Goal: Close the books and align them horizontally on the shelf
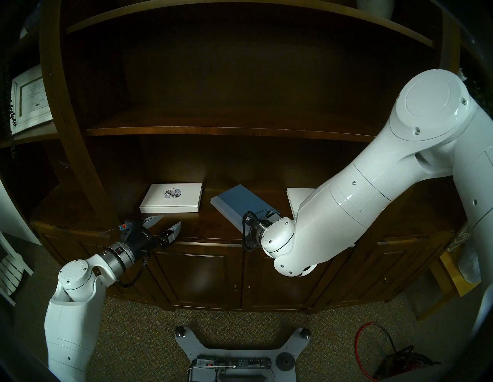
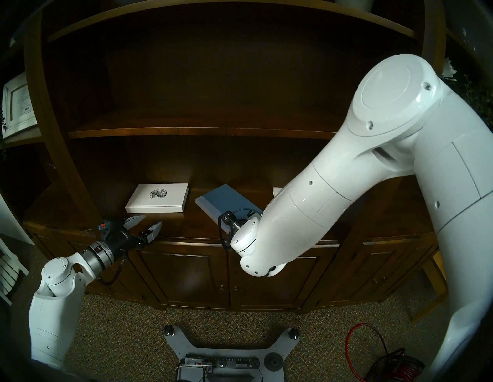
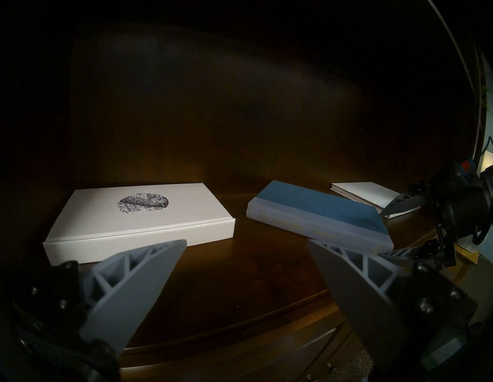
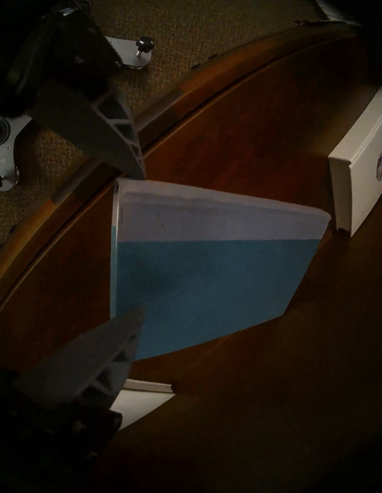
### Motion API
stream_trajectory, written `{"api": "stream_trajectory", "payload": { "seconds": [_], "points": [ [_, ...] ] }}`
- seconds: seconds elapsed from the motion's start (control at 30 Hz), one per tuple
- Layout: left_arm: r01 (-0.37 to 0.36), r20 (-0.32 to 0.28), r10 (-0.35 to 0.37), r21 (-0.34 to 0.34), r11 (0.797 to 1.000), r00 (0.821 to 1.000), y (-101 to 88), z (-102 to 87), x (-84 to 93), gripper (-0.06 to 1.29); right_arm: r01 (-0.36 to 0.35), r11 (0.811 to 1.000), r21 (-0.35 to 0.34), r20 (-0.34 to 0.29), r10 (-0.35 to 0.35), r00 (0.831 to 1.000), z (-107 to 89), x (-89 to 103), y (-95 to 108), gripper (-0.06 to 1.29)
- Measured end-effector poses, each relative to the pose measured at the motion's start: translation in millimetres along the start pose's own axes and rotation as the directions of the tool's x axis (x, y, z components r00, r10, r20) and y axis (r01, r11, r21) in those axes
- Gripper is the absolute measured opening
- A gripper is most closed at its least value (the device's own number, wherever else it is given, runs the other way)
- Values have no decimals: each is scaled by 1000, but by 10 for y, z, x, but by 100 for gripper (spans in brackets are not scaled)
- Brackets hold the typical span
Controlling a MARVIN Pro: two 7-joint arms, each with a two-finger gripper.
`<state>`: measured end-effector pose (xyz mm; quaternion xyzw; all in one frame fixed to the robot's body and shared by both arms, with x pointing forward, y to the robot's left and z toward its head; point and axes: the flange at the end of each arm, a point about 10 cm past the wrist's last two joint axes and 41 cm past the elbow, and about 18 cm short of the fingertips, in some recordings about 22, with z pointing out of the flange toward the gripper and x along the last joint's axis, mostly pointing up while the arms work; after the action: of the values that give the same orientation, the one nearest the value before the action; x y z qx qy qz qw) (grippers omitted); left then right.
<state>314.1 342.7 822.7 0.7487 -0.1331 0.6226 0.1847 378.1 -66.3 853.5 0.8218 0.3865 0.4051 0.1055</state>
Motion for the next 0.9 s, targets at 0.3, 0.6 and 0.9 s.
{"api": "stream_trajectory", "payload": {
  "seconds": [0.3, 0.6, 0.9],
  "points": [
    [0, 0, 0, 0, 1000, 1000, 0, 0, 0, 123, 7, 999, -49, 0, -7, 1000, 72, -108, 154, 124],
    [0, 0, 0, 0, 1000, 1000, 0, 0, 0, 123, 24, 992, -127, -1, -24, 1000, 154, -153, 355, 124],
    [0, 0, 0, 0, 1000, 1000, -1, 0, 0, 123, 55, 972, -227, -3, -57, 998, 217, -162, 548, 124]
  ]
}}
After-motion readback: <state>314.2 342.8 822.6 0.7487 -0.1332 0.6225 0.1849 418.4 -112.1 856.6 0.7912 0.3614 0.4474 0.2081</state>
